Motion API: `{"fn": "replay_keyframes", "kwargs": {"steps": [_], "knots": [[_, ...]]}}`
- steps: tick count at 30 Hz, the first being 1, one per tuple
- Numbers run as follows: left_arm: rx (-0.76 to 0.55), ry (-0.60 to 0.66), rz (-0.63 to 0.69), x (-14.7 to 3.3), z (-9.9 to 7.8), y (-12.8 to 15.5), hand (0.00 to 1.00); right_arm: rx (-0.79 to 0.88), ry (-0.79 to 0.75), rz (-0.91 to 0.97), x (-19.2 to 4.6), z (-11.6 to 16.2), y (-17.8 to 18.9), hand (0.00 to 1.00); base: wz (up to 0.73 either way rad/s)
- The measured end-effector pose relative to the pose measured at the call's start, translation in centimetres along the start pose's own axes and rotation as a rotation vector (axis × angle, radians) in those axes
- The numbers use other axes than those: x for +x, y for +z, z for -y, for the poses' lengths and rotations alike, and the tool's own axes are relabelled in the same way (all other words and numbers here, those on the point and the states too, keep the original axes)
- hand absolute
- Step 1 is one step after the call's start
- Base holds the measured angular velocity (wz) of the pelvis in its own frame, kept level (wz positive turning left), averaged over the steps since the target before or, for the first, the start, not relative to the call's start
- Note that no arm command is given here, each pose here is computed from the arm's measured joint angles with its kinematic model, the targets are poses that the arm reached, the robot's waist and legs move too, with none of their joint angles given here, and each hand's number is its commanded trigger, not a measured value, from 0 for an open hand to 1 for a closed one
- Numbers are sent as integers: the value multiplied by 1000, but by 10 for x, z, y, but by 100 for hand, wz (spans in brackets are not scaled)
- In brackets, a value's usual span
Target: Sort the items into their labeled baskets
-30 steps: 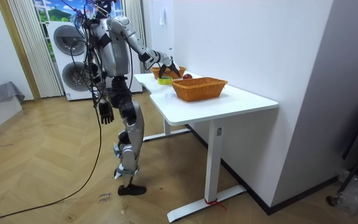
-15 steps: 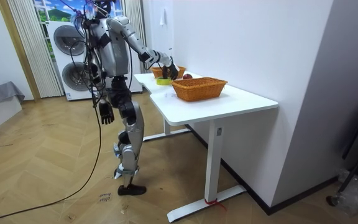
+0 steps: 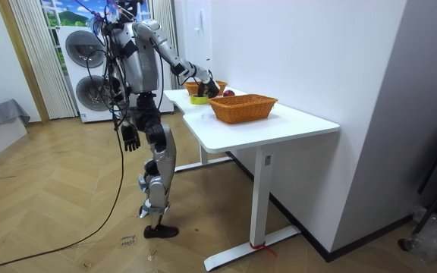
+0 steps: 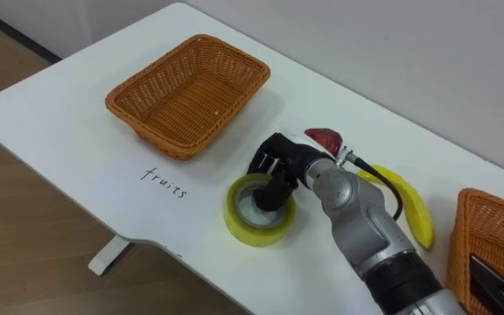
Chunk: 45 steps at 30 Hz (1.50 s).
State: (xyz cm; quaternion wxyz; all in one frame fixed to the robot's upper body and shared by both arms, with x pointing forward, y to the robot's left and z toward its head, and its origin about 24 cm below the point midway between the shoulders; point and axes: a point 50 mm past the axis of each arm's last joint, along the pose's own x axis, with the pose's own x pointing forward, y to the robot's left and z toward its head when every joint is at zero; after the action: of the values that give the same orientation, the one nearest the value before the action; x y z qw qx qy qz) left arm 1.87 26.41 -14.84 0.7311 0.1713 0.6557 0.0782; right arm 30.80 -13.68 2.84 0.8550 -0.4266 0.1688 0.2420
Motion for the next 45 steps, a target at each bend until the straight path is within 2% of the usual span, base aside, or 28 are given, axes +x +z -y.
{"fn": "replay_keyframes", "kwargs": {"steps": [23, 30, 38, 45], "knots": [[-6, 24, 2, 1, 1, -2, 0, -32, -13, 48, -4, 7, 10, 100, -1], [-48, 28, 2, 2, 1, -3, 0, 37, -130, 134, -21, 40, 19, 100, -5], [-103, 36, -2, 2, 0, -7, 0, 50, -251, 144, -34, 65, 16, 100, -8], [-149, 48, -5, 2, -1, -12, 0, 123, -394, 188, -56, 97, 8, 100, -7]]}}
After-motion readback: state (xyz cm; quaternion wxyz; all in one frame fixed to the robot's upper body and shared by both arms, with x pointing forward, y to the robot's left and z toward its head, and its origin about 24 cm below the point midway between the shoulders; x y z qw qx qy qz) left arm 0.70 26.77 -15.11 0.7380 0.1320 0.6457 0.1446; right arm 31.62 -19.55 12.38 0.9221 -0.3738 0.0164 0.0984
